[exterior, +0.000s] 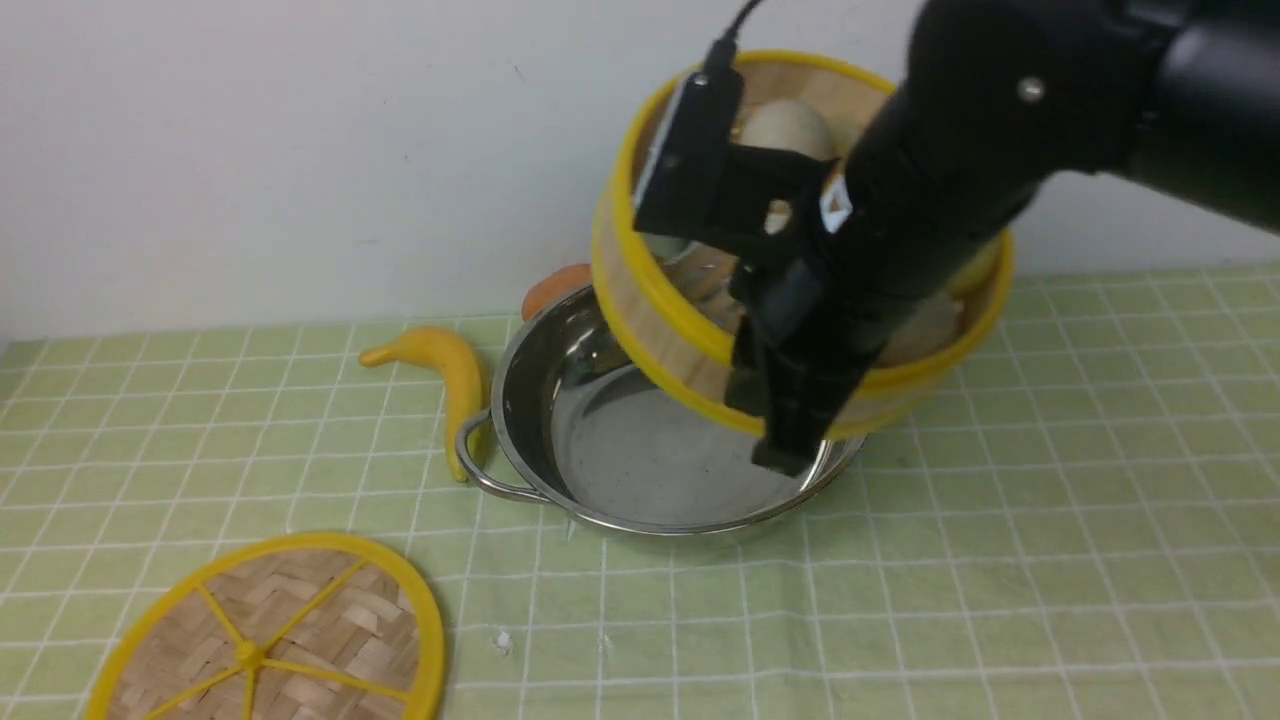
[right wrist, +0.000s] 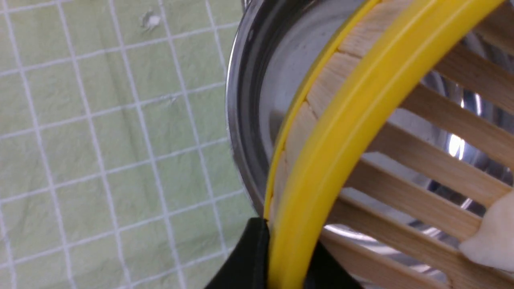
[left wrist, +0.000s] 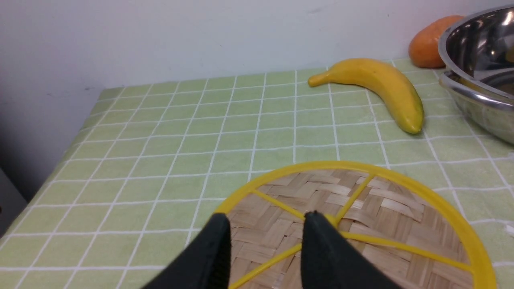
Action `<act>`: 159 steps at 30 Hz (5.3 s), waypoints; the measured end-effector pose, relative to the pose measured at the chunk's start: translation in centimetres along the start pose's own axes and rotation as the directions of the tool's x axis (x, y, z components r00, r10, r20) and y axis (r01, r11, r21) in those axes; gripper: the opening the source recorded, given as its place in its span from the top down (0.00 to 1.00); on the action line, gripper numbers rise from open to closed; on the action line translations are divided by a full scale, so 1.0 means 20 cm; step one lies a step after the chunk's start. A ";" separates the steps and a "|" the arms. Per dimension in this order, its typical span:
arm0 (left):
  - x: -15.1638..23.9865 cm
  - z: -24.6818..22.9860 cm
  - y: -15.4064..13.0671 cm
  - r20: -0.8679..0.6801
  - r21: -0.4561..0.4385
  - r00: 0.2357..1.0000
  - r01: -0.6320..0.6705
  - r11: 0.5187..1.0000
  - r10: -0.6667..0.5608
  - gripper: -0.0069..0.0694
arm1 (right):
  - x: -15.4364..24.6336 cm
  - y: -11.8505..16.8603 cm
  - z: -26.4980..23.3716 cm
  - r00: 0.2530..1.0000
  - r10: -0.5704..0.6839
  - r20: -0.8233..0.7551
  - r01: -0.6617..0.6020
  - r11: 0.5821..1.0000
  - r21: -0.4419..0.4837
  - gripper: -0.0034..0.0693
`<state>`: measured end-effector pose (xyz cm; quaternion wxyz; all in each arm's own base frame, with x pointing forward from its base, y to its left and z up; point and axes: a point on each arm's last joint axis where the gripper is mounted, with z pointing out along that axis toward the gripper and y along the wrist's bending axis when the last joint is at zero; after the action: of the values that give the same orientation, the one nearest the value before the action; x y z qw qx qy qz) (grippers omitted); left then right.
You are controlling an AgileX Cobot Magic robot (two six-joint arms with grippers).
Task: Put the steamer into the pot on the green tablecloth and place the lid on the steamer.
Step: 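Place the bamboo steamer basket of food into the steel pot with the right gripper, then grasp the bamboo steamer lid lying on the table by its centre knob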
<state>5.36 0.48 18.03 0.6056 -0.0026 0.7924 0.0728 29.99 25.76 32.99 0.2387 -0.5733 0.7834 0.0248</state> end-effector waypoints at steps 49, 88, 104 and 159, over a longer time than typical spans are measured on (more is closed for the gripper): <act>0.00 0.00 0.00 0.000 0.000 1.000 0.000 1.000 0.000 0.59 | -0.08 -0.08 0.77 0.959 -0.166 -0.229 0.151 0.985 -0.080 0.37; 0.00 0.00 0.00 0.000 0.000 1.000 0.000 1.000 0.000 0.59 | -0.20 -0.06 0.75 0.995 0.028 -0.091 -0.040 0.989 -0.140 0.66; 0.00 0.00 0.00 0.000 0.000 1.000 0.000 1.000 0.000 0.59 | -0.26 -0.13 0.37 0.997 0.076 0.009 -0.076 0.997 -0.012 0.64; 0.00 0.00 0.00 0.000 0.000 1.000 -0.001 1.000 0.001 0.59 | 1.30 0.62 -0.75 0.357 0.511 0.782 -0.852 0.522 0.048 0.87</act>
<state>5.36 0.48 18.03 0.6056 -0.0024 0.7924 0.0731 7.54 2.24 32.87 0.5993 -0.0512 0.7842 0.1528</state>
